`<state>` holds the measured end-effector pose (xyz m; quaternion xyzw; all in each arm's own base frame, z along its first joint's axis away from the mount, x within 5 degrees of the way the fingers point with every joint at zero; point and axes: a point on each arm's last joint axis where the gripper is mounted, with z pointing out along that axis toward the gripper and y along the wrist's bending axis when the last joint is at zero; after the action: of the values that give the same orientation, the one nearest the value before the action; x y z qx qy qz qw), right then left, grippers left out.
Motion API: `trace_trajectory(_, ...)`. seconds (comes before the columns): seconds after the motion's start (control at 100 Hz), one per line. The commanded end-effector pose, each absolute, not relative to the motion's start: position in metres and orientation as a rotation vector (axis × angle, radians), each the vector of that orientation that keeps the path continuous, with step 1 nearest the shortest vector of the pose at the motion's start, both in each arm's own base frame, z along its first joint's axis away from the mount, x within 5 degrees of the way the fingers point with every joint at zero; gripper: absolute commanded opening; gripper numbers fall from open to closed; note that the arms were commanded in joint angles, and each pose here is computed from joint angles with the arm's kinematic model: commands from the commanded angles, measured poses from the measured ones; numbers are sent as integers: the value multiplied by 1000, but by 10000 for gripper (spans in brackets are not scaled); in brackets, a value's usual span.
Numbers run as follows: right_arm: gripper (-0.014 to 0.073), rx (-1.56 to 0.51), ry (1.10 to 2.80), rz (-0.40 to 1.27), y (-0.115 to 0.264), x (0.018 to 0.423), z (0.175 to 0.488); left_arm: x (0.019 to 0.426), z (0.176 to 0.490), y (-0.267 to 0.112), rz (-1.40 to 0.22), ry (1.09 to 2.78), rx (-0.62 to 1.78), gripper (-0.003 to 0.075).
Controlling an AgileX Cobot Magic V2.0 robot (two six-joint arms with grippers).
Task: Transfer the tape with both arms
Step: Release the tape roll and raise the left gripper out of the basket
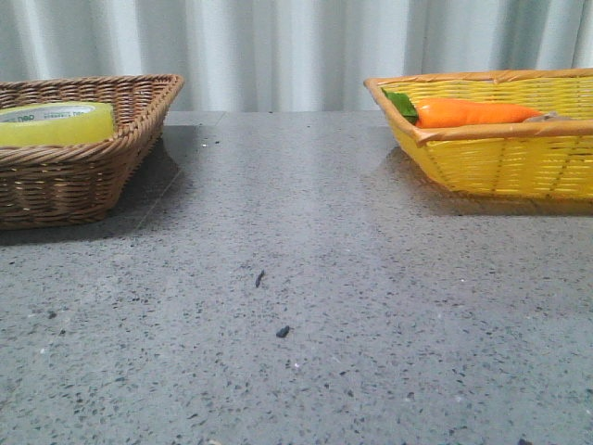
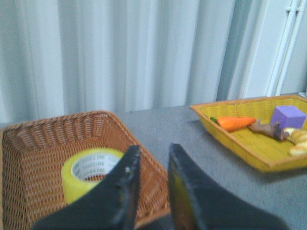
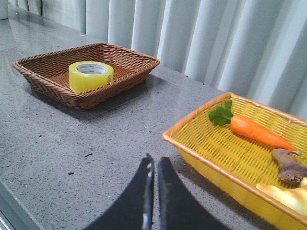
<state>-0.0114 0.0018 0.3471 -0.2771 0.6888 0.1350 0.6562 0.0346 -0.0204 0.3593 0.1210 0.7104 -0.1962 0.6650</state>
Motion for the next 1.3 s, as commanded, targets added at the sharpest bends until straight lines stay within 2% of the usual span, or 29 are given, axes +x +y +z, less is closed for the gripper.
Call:
trace_trajectory(0.0,-46,-594,1487,297,1,-11,359,30,357,-19,-474,1574,263,-19)
trace_trajectory(0.62,-46,-594,1487,297,1,-11,359,29,354,-22,-530,1601,251,-20)
trace_trajectory(0.7,-46,-594,1487,297,1,-11,359,32,352,-19,-407,1596,308,-20)
trace_trajectory(0.82,-46,-594,1487,297,1,-11,359,43,320,-13,-186,1592,314,-20)
trace_trajectory(0.96,-46,-594,1487,297,1,-11,359,51,272,-9,-78,1476,218,-20)
trace_trajectory(1.07,-46,-594,1487,297,1,-11,359,49,241,-7,-83,1416,118,-20)
trace_trajectory(1.29,-46,-594,1487,297,1,-11,359,54,201,-6,-107,1564,66,-20)
